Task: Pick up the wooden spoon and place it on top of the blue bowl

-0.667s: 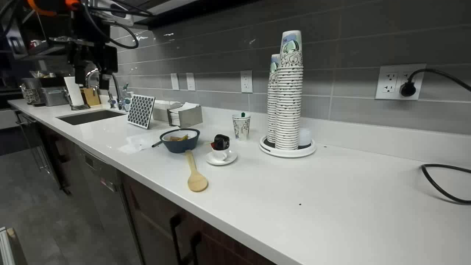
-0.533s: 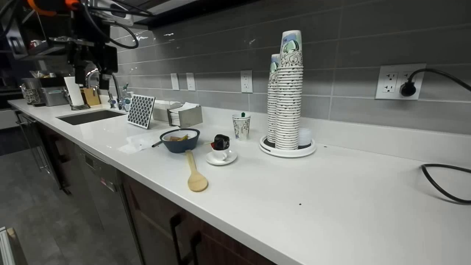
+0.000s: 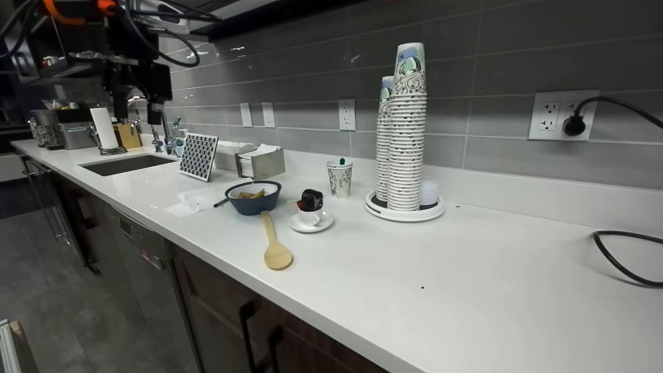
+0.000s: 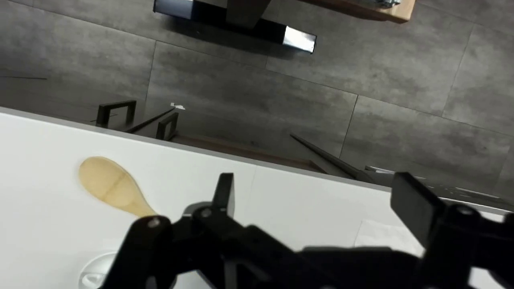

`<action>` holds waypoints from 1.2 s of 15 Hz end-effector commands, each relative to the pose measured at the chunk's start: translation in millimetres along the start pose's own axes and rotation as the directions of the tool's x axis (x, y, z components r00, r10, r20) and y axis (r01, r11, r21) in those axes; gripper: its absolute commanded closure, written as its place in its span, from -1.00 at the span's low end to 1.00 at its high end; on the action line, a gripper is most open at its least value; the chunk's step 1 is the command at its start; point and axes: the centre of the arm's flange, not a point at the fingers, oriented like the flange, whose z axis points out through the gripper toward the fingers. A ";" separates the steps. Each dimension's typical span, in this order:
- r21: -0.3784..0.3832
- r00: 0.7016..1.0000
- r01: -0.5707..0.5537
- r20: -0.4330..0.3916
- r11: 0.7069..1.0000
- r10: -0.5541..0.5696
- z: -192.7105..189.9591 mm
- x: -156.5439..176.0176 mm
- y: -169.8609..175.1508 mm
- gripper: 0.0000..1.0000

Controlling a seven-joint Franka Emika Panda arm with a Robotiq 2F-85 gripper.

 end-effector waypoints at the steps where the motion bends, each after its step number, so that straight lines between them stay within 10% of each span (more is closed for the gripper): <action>1: -0.003 1.000 0.001 -0.006 1.000 -0.002 0.8 2.7 -0.3 -1.00; 9: -0.004 1.000 0.002 -0.003 1.000 -0.002 3.8 6.9 0.1 -1.00; 12: 0.003 0.979 0.054 -0.198 0.999 -0.052 7.8 40.2 13.2 -1.00; 15: -0.129 0.936 0.159 -0.295 0.979 -0.191 23.7 76.2 26.5 -1.00; 18: -0.209 0.912 0.304 -0.218 0.929 -0.347 61.2 97.3 39.9 -1.00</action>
